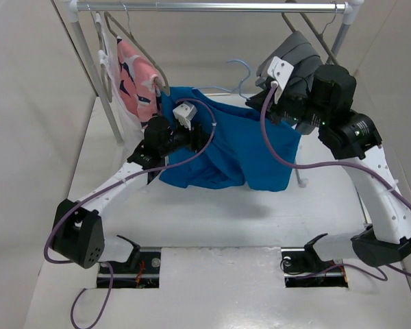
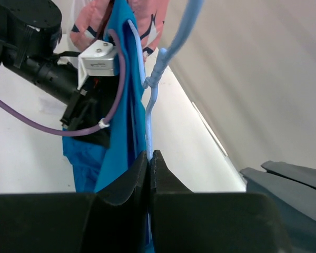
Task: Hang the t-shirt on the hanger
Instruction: Place tshirt on hanger
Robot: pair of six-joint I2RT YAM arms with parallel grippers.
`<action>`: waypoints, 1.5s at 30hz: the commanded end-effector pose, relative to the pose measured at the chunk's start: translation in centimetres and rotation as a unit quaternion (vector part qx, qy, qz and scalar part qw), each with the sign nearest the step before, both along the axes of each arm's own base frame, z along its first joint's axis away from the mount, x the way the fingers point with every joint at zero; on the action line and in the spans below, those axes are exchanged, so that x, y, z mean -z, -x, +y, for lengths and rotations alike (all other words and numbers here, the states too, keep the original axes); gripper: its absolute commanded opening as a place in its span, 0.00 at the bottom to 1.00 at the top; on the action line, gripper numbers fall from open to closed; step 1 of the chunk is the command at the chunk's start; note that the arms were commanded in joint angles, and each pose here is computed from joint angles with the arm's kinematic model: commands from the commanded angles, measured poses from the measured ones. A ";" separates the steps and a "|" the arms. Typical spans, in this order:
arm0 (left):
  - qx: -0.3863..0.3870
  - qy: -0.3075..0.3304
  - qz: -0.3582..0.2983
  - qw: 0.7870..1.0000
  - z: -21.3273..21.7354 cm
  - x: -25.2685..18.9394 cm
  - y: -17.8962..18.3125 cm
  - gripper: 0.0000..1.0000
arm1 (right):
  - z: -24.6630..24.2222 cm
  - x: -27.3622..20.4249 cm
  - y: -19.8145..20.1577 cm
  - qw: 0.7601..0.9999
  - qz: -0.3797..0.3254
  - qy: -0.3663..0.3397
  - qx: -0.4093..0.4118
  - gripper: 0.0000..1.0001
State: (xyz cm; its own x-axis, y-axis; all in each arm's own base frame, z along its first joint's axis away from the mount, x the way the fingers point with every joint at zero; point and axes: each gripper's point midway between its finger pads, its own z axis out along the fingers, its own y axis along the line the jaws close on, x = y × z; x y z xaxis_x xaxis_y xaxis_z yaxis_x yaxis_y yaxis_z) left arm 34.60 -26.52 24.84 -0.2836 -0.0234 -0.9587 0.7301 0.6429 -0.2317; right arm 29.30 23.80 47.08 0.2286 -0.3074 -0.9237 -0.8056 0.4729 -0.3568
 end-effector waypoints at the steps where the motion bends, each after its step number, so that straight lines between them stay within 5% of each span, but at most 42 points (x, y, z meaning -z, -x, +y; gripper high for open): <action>1: -0.059 0.031 -0.040 0.997 0.6 -4.1 -1.6 0.41 | 0.0 -5.8 1.8 0.995 -0.078 -0.068 -0.005 0.00; 2: -0.060 0.027 -0.033 0.997 0.7 -3.4 -1.5 0.23 | 0.1 -5.3 1.7 0.995 -0.073 -0.065 -0.005 0.00; 4: -0.047 0.020 -0.031 0.998 0.5 -2.7 -1.1 0.01 | -0.1 -5.4 1.7 0.995 -0.077 -0.068 0.001 0.00; 5: -0.043 0.026 -0.030 0.998 0.5 -2.7 -0.7 0.00 | 0.0 -5.3 1.6 0.995 -0.077 -0.068 0.001 0.00; 12: 0.050 0.003 -0.087 0.995 -0.2 -3.7 2.8 0.00 | -1.2 -5.3 0.3 0.994 -0.083 -0.068 0.026 0.00; 17: 0.179 -0.065 -0.236 0.953 -1.2 -4.3 8.7 0.00 | -3.1 -6.4 -1.1 0.989 -0.086 -0.088 0.079 0.00; 22: 0.302 -0.046 -0.282 0.910 -3.2 -5.9 14.0 0.00 | -4.3 -7.5 -3.7 0.979 -0.092 -0.110 0.143 0.00; 24: 0.313 -0.040 -0.298 0.901 -3.6 -7.0 14.7 0.00 | -4.0 -7.0 -5.0 0.979 -0.086 -0.106 0.150 0.00; 28: 0.286 -0.055 -0.275 0.916 -3.6 -7.0 13.3 0.00 | -3.6 -7.4 -5.1 0.980 -0.091 -0.109 0.141 0.00; 39: 0.411 -0.049 -0.354 0.839 -6.6 -6.7 17.7 0.00 | -4.4 -8.3 -8.8 0.964 -0.102 -0.136 0.203 0.00; 41: 0.414 -0.052 -0.345 0.841 -6.7 -6.1 17.5 0.00 | -4.0 -8.3 -9.0 0.967 -0.096 -0.132 0.195 0.00; 43: 0.372 -0.053 -0.313 0.872 -6.8 -5.6 16.1 0.00 | -4.0 -7.8 -9.0 0.968 -0.092 -0.123 0.196 0.00; 45: 0.316 -0.042 -0.310 0.896 -6.3 -7.2 14.6 0.29 | -4.1 -7.4 -8.3 0.971 -0.093 -0.110 0.192 0.00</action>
State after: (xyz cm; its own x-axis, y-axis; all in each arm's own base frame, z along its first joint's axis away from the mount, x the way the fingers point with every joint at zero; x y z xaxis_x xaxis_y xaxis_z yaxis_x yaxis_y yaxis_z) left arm 19.37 -32.96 28.74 0.3721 0.0966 -0.9232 0.9282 -0.0485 0.3690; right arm 38.93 21.42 48.15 0.1543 -0.2716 -0.9500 -0.5768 0.7559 -0.3098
